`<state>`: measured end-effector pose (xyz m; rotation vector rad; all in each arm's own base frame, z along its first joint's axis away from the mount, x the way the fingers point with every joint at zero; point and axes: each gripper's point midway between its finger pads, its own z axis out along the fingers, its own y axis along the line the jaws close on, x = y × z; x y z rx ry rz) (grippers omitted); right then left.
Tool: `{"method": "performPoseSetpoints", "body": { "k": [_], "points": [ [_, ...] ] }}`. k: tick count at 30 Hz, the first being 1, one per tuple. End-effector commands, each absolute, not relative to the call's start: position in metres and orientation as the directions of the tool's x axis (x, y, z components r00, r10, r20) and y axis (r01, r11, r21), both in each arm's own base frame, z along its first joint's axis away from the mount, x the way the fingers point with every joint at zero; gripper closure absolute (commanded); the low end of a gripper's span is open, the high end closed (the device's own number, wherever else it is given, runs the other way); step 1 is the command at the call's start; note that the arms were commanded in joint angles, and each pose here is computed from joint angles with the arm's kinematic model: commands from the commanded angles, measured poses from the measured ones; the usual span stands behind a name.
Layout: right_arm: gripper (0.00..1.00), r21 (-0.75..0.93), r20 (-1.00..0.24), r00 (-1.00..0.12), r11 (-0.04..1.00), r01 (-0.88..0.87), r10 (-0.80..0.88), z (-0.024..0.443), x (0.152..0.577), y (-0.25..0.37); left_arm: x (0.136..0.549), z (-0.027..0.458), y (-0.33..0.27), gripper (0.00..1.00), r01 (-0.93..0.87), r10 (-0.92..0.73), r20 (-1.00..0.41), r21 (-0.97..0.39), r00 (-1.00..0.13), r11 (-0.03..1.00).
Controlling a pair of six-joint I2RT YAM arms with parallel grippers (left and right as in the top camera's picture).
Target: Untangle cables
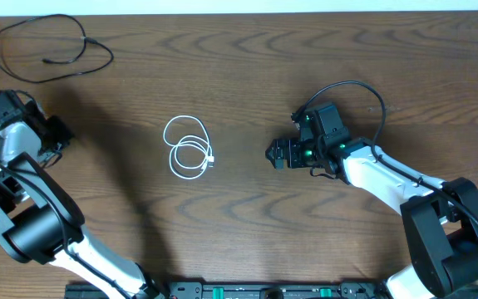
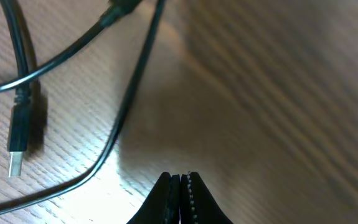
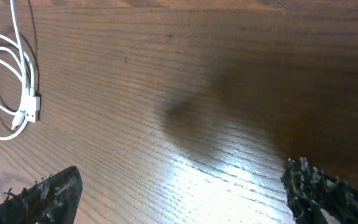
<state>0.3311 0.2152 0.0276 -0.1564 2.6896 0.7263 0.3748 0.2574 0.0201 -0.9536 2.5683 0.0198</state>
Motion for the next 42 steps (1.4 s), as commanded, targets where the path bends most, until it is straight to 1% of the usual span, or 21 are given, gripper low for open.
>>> {"method": "performPoseSetpoints", "body": {
  "k": [1,5,10,14,17,19,21,36,38,39,40,42],
  "points": [
    [0.01,0.464,-0.369,-0.929,0.863,-0.200,-0.017,0.031,0.329,0.217,0.364,0.008,0.268,0.92,-0.649,-0.631,-0.352,-0.081,-0.691,0.756],
    [0.01,0.466,-0.372,-0.928,0.862,-0.201,-0.016,0.031,0.330,0.217,0.359,0.002,0.271,0.92,-0.658,-0.644,-0.336,-0.088,-0.688,0.748],
    [0.01,0.465,-0.371,-0.929,0.862,-0.201,-0.016,0.031,0.330,0.217,0.357,-0.018,0.263,0.92,-0.649,-0.649,-0.287,-0.109,-0.704,0.753],
    [0.01,0.465,-0.369,-0.929,0.862,-0.200,-0.017,0.031,0.329,0.217,0.352,-0.035,0.266,0.92,-0.654,-0.648,-0.267,-0.078,-0.713,0.752],
    [0.01,0.464,-0.367,-0.930,0.863,-0.199,-0.017,0.031,0.329,0.217,0.345,-0.038,0.278,0.92,-0.674,-0.648,-0.275,0.000,-0.711,0.739],
    [0.01,0.464,-0.365,-0.931,0.863,-0.198,-0.017,0.030,0.328,0.217,0.336,-0.037,0.291,0.92,-0.690,-0.647,-0.287,0.077,-0.707,0.720],
    [0.01,0.464,-0.365,-0.931,0.863,-0.198,-0.017,0.030,0.328,0.217,0.333,-0.036,0.299,0.92,-0.700,-0.648,-0.300,0.107,-0.700,0.706],
    [0.01,0.460,-0.351,-0.936,0.867,-0.191,-0.020,0.028,0.325,0.215,0.323,-0.026,0.347,0.91,-0.770,-0.681,-0.409,0.093,-0.608,0.631],
    [0.01,0.460,-0.349,-0.937,0.867,-0.190,-0.020,0.028,0.325,0.215,0.324,-0.026,0.349,0.91,-0.767,-0.678,-0.414,0.080,-0.607,0.637],
    [0.01,0.460,-0.350,-0.937,0.867,-0.191,-0.020,0.028,0.325,0.215,0.328,-0.026,0.346,0.89,-0.744,-0.662,-0.413,0.063,-0.626,0.665],
    [0.01,0.460,-0.352,-0.936,0.867,-0.191,-0.020,0.028,0.325,0.215,0.330,-0.025,0.345,0.85,-0.740,-0.659,-0.414,0.055,-0.628,0.671],
    [0.01,0.461,-0.352,-0.936,0.867,-0.192,-0.020,0.029,0.326,0.215,0.335,-0.024,0.341,0.72,-0.732,-0.658,-0.417,0.025,-0.627,0.681]
  ]
}}
